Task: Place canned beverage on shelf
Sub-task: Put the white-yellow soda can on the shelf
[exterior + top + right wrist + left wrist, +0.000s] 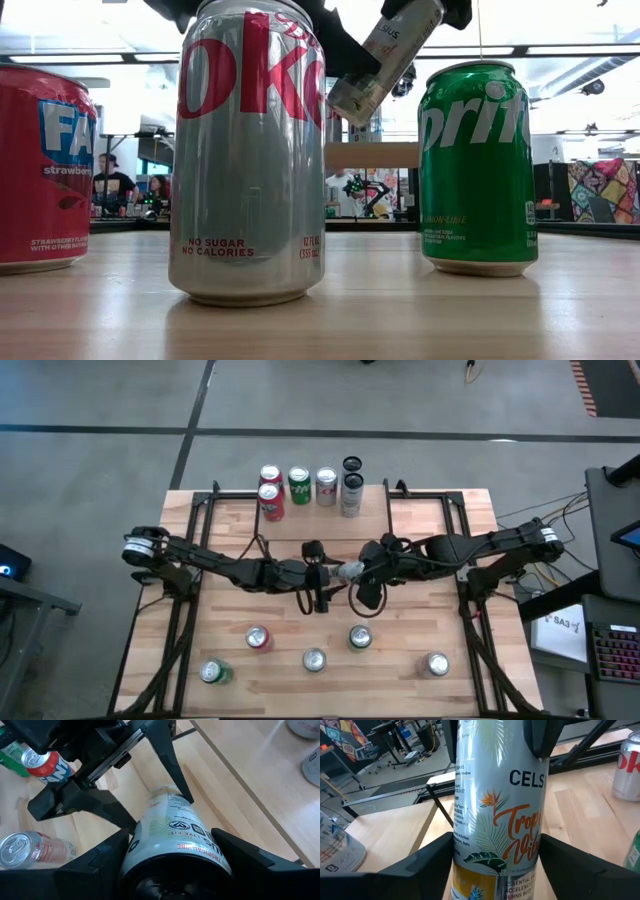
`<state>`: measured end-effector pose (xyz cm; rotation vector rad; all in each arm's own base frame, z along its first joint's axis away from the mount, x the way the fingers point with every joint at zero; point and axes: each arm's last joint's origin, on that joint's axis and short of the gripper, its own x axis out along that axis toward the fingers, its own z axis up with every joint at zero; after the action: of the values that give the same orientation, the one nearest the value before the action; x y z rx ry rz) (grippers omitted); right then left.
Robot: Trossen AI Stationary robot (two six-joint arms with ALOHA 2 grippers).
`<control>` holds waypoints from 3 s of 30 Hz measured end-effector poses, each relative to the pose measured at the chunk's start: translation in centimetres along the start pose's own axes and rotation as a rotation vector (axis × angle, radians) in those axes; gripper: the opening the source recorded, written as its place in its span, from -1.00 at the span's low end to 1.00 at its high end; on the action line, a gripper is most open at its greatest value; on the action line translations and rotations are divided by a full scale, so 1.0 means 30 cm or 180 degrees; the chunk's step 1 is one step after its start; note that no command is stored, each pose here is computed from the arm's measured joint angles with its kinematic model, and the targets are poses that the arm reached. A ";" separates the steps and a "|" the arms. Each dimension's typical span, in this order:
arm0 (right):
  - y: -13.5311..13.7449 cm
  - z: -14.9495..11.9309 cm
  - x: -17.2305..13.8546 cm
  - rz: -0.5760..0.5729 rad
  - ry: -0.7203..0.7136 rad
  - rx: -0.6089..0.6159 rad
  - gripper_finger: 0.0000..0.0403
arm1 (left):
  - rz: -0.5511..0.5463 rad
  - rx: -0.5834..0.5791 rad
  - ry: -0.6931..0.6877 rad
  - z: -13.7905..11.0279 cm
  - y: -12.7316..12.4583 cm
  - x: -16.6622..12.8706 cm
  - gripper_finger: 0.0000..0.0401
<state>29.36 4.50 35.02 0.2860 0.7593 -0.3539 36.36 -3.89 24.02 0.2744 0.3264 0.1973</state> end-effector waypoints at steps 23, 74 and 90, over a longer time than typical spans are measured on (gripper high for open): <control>0.017 0.051 -0.011 0.0238 -0.0438 -0.0403 0.56 | 0.0261 0.0052 0.0003 -0.002 0.013 0.004 0.13; -0.021 -0.052 -0.038 0.0571 -0.2893 -0.1294 0.70 | 0.0510 -0.0660 -0.2174 -0.049 0.082 -0.265 0.13; 0.040 0.064 0.086 0.0404 -0.2872 -0.1312 0.70 | 0.0539 -0.0689 -0.2195 -0.050 0.077 -0.251 0.13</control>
<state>32.76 4.32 34.65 -0.2184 -0.0865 -0.1657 28.51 -3.14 25.50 0.1419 -0.4015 0.2888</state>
